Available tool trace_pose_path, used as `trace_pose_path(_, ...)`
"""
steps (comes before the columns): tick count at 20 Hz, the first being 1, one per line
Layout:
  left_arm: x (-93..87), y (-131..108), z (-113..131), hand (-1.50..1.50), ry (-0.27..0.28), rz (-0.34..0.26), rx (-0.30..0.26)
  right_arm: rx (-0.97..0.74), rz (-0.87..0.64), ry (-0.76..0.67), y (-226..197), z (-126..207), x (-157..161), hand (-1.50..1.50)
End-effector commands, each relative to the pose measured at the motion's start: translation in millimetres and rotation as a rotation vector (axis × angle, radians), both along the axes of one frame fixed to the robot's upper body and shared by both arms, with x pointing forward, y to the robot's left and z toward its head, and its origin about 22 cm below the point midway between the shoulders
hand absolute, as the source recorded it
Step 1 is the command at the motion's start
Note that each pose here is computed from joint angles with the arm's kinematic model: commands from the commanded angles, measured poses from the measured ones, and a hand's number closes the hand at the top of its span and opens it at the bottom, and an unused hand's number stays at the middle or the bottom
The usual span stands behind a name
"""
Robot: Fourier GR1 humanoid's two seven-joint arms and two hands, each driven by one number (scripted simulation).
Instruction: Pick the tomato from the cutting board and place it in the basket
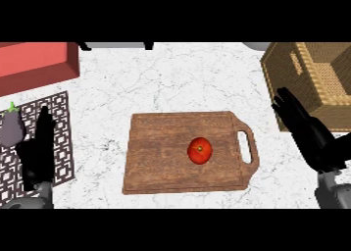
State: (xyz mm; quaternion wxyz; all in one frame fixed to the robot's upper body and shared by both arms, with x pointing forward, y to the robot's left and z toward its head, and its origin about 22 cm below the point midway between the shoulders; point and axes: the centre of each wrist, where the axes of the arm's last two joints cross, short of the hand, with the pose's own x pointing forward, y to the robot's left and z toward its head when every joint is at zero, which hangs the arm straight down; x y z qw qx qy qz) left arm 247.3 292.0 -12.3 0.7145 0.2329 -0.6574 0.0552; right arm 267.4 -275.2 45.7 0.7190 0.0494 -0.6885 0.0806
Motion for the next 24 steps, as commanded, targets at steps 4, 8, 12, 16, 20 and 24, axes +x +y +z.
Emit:
trace_pose_path(4,17.9,-8,31,0.0,-0.045,-0.173,0.003,-0.174,0.117,-0.171,2,26,50,1.5)
trace_pose_path(8,37.9,-23,47,0.0,-0.034,-0.285,-0.057,0.123,0.359,-0.46,84,34,52,1.5)
trace_pose_path(12,37.4,-16,49,0.0,-0.007,-0.269,-0.064,-0.171,0.13,-0.521,144,4,43,-1.5)
trace_pose_path(16,41.7,-3,54,0.0,-0.001,-0.247,-0.045,-0.384,-0.112,-0.495,133,11,47,-1.5)
trace_pose_path(20,29.8,3,40,0.0,-0.005,-0.238,-0.041,-0.569,-0.13,-0.404,121,66,54,-1.5)
trace_pose_path(24,41.4,8,60,0.0,-0.003,-0.226,-0.046,-0.928,0.094,-0.207,88,86,68,-1.5)
